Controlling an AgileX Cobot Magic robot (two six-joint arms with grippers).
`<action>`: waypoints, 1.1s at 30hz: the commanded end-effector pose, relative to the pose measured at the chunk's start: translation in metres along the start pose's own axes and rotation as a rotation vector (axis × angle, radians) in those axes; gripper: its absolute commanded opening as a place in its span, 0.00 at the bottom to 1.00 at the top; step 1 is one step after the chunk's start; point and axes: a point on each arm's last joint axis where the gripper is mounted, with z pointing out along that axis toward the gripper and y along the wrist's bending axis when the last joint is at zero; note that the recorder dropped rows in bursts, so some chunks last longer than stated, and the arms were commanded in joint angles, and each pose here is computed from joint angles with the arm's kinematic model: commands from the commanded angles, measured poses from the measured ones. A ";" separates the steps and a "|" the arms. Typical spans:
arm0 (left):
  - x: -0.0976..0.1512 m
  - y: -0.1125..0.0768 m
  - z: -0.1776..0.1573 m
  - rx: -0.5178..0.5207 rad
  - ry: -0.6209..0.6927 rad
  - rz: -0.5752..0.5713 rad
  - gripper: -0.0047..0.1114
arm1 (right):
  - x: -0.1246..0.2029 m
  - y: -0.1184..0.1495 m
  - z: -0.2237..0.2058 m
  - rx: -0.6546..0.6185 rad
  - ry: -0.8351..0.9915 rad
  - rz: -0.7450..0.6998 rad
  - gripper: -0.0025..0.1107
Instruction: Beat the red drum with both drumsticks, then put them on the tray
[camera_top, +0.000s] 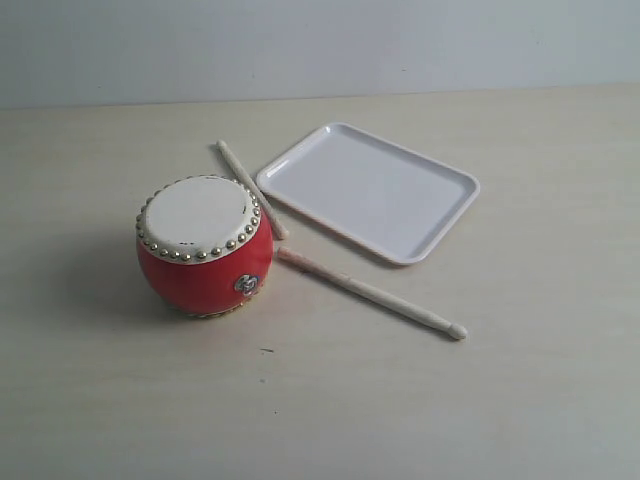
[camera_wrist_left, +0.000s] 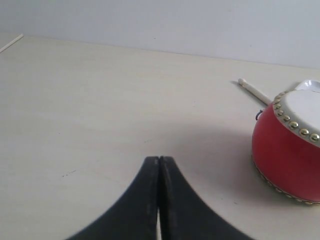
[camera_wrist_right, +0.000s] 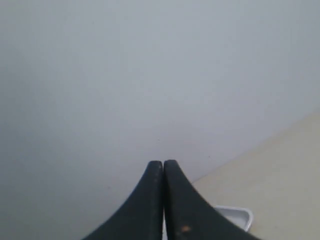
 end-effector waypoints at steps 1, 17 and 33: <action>0.000 0.000 0.000 0.004 -0.011 -0.006 0.04 | -0.016 0.013 -0.002 -0.053 -0.057 -0.214 0.02; -0.002 0.003 0.000 -0.031 -0.037 0.125 0.04 | -0.090 0.064 0.042 -0.020 -0.044 -0.080 0.02; -0.031 -0.003 -0.006 0.001 -0.362 0.163 0.04 | -0.049 0.050 0.215 -0.026 0.283 0.035 0.02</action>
